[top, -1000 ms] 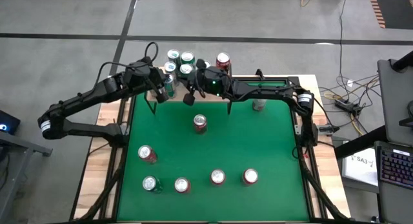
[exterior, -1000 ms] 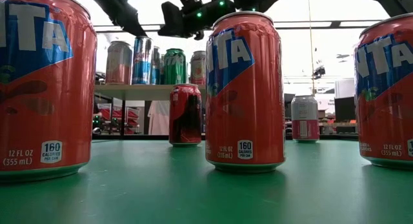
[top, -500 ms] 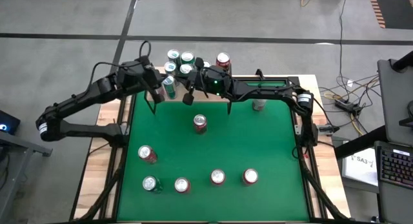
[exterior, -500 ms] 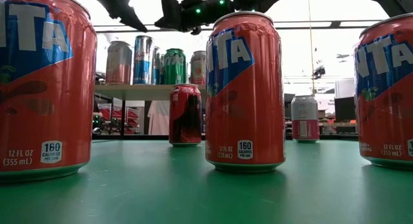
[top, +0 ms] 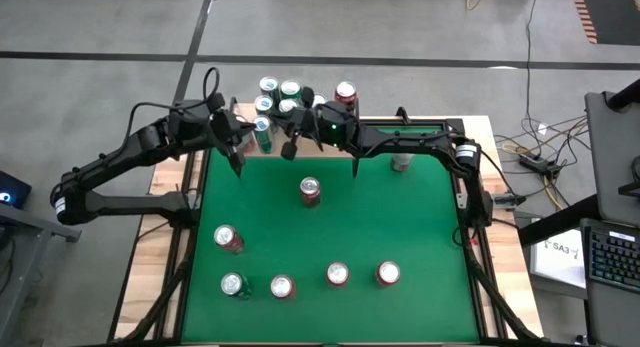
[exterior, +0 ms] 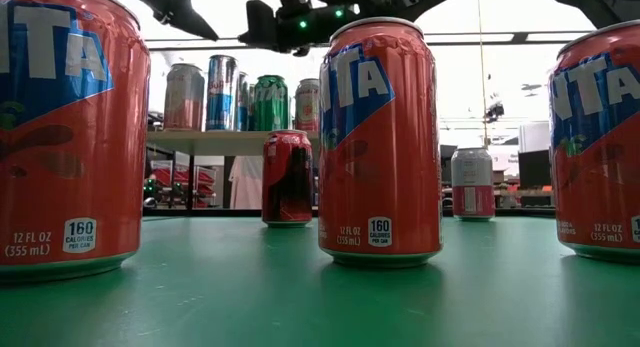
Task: Place canned beverage on shelf
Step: Put the white and red can on the shelf
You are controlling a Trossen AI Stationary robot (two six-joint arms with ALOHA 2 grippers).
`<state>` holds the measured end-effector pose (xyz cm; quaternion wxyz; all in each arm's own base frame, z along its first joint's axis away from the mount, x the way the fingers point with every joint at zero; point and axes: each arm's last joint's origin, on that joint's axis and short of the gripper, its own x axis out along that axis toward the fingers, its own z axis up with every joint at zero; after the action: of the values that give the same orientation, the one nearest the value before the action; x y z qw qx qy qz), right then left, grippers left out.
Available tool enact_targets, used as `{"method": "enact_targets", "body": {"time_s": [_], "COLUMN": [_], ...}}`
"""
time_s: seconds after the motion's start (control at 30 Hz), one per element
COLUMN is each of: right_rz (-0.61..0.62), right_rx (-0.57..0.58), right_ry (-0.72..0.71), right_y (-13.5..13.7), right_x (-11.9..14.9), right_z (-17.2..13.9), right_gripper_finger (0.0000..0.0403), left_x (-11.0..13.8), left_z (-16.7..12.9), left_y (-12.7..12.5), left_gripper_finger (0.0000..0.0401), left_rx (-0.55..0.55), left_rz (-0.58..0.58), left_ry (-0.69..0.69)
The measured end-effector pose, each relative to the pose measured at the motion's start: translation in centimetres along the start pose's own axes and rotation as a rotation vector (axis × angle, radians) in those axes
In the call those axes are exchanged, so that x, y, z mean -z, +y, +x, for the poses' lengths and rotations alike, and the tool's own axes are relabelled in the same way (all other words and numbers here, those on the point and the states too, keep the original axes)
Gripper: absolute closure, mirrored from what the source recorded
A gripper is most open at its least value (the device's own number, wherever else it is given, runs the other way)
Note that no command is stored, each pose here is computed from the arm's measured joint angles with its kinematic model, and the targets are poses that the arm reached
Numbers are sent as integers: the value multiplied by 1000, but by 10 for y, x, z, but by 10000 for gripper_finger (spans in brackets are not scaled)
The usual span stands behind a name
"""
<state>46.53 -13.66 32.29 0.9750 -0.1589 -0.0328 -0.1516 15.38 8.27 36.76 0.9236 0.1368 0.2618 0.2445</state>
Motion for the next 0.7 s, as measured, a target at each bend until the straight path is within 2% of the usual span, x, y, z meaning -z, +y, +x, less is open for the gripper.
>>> {"method": "enact_targets", "body": {"time_s": [0.13,0.3,0.4,0.7], "right_rz": [3,-6,-8,-23], "right_rx": [-11,-27,0,-27], "right_ry": [-20,77,82,159], "right_y": [0,3,0,1], "right_x": [-3,14,12,10], "right_z": [7,15,15,16], "right_gripper_finger": [394,394,394,394], "left_x": [1,3,3,6], "left_z": [1,2,3,7], "left_y": [-1,-1,-2,-3], "left_gripper_finger": [401,401,401,401], "left_rx": [4,9,11,23], "left_rz": [10,13,15,37], "left_ry": [9,25,29,66]}}
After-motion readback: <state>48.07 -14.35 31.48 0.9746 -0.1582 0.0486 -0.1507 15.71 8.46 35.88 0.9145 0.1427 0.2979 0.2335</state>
